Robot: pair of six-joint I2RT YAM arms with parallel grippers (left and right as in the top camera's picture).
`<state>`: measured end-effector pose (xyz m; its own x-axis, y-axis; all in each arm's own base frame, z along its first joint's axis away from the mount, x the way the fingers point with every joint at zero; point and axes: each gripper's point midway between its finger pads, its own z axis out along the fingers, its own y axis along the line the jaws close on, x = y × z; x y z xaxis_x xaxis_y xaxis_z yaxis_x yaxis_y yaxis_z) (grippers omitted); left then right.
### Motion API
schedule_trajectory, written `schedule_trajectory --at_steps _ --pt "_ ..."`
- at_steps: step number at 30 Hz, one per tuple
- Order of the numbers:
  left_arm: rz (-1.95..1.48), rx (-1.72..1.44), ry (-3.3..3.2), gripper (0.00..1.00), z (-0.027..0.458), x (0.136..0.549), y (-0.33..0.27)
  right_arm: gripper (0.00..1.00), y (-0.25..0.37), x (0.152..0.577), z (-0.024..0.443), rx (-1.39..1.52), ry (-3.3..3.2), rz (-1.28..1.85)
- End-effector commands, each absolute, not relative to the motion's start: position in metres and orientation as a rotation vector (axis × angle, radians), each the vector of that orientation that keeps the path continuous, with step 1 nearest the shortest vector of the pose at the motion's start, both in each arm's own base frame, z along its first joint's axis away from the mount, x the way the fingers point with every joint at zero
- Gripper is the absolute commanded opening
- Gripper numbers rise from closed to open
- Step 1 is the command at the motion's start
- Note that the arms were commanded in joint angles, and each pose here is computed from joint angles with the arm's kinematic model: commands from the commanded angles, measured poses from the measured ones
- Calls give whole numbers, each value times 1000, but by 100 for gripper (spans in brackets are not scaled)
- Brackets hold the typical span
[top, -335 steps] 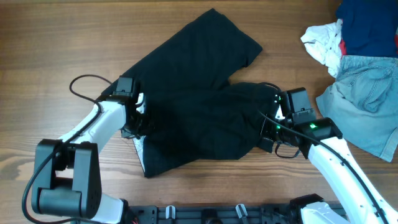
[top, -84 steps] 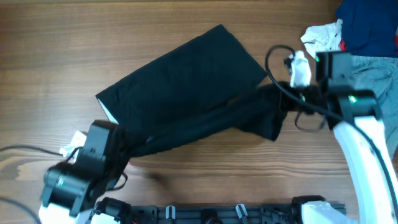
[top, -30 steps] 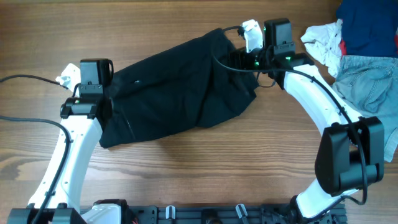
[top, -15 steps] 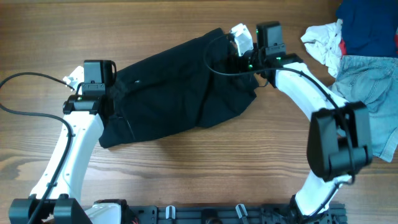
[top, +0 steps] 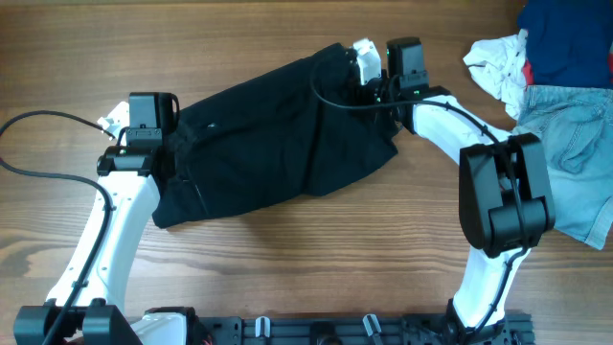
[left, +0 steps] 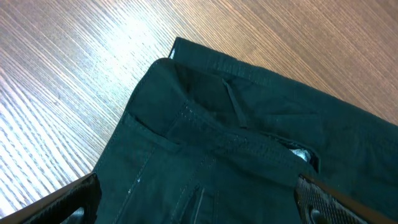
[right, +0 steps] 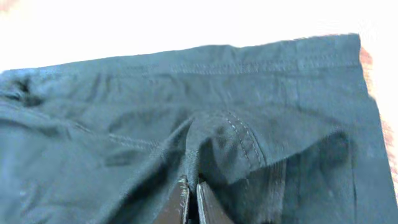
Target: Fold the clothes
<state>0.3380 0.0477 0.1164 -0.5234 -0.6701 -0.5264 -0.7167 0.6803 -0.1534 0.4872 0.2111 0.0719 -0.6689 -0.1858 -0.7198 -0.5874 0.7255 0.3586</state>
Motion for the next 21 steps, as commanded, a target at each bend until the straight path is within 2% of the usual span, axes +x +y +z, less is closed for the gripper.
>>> schedule_trajectory --at_steps 1,5,8,18,19,20,21 --pt "114 -1053 2344 100 115 339 49 4 231 507 118 -589 2142 874" --pt "114 -1053 2345 100 115 339 49 4 231 532 151 -573 2065 784" --pt "115 -1053 2345 100 114 338 49 4 224 549 152 -526 2043 682" --pt "118 -1054 2352 100 114 337 48 4 210 571 63 -420 2153 602" --pt "118 -1054 2352 100 114 337 48 7 207 572 58 -410 2163 602" --pt "118 -1054 2352 100 114 337 48 25 205 573 57 -404 2166 601" --pt "118 -1054 2352 100 114 337 48 52 202 572 55 -397 2175 599"
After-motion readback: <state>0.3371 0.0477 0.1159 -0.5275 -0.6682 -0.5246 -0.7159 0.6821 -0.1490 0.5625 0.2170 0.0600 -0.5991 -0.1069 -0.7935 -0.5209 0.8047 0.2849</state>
